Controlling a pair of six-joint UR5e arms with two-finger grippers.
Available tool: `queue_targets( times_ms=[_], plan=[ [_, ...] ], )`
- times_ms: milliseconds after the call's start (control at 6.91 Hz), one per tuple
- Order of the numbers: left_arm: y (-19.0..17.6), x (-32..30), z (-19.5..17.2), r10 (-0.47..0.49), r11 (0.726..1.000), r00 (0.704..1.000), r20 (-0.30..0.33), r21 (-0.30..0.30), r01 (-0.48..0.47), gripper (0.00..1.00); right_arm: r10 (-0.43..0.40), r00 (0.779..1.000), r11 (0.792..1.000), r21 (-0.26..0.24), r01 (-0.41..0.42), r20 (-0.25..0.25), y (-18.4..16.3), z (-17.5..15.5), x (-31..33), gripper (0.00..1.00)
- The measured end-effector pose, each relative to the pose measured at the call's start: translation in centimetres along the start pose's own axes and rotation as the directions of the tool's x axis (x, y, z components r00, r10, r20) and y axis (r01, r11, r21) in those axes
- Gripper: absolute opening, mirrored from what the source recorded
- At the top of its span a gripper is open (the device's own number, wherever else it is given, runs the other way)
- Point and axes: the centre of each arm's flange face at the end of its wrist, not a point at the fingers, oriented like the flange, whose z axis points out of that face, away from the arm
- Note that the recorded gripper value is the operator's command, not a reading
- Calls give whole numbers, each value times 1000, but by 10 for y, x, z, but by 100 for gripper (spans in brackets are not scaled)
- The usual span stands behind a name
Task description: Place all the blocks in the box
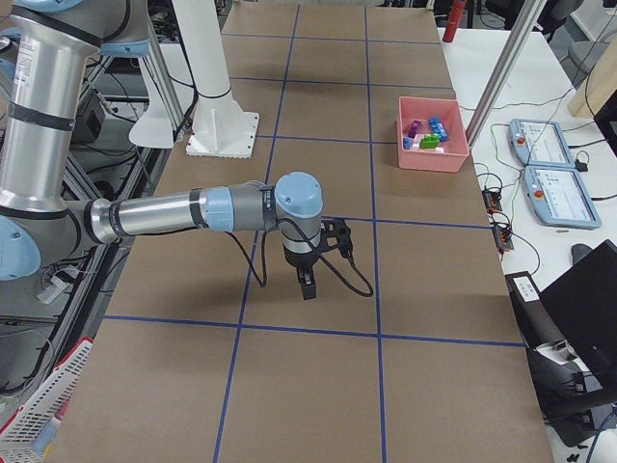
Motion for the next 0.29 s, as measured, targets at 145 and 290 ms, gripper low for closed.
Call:
queue_targets(
  times_ms=[145, 290],
  plan=[
    [0, 0, 0, 0, 1000, 1000, 2, 0, 0, 100, 0, 1000, 1000, 1, 0, 8, 0, 0, -1, 100],
    [0, 0, 0, 0, 1000, 1000, 3, 0, 0, 100, 0, 1000, 1000, 1, 0, 15, 0, 1, -1, 100]
  ],
)
